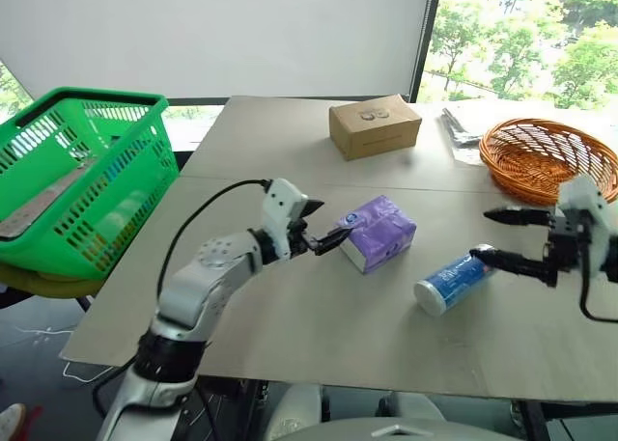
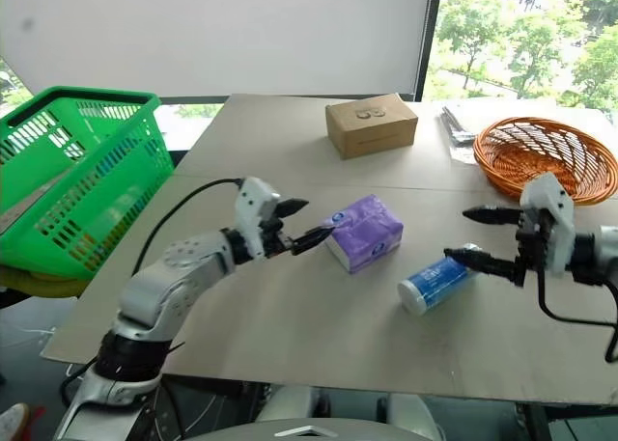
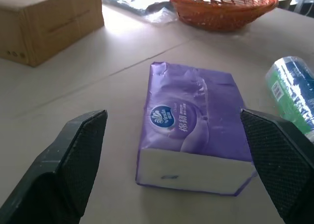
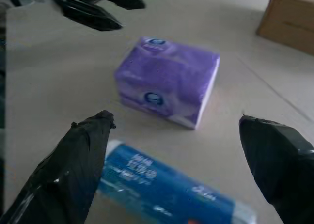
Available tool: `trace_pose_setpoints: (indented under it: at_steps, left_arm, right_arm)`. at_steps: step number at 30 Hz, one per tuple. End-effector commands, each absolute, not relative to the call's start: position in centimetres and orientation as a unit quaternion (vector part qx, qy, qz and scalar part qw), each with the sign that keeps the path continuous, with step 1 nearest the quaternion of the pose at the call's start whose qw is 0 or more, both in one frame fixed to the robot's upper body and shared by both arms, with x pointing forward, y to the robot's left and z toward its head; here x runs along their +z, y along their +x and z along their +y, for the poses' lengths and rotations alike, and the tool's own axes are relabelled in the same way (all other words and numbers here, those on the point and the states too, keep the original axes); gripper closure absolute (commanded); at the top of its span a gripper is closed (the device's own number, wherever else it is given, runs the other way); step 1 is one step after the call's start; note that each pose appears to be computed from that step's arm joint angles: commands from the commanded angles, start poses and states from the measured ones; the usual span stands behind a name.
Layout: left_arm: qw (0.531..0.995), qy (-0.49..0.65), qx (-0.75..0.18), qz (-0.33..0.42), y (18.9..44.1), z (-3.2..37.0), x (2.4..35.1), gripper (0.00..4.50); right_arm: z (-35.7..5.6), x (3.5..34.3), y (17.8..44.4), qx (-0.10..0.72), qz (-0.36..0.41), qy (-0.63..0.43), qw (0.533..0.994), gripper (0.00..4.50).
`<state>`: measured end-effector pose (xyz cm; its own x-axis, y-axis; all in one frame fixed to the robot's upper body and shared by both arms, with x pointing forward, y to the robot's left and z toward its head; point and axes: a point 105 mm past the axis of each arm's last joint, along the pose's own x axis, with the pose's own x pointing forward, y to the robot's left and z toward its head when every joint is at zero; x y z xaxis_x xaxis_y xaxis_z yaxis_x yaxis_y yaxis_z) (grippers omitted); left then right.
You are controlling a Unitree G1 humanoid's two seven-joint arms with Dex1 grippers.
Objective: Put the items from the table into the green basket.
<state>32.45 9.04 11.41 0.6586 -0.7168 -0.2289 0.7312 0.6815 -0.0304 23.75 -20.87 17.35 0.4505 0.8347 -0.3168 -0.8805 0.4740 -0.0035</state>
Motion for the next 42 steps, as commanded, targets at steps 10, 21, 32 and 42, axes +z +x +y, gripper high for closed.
trace_pose_setpoints:
  at_steps: [10, 21, 32, 42]
  left_arm:
    - [0.881, 0.010, -0.396, 0.259, 36.5, 6.4, 6.5, 0.00]
    - [0.884, -0.005, -0.405, 0.232, 37.2, 6.5, 7.5, 3.61]
    - [0.972, -0.009, -0.212, -0.097, 40.9, 16.4, 26.5, 4.28]
    - [0.958, 0.132, 0.226, -0.121, 33.1, 42.5, 32.6, 4.28]
  right_arm:
    - [-18.7, 19.9, 20.7, 0.508, 0.083, -0.117, 0.849, 0.04]
    - [-19.4, 19.8, 21.6, 0.474, 0.056, -0.113, 0.871, 0.00]
    - [-15.0, 23.9, 23.6, 0.531, -0.054, -0.054, 0.844, 0.00]
    - [-12.2, 26.7, 26.8, 0.547, -0.135, -0.027, 0.825, 0.00]
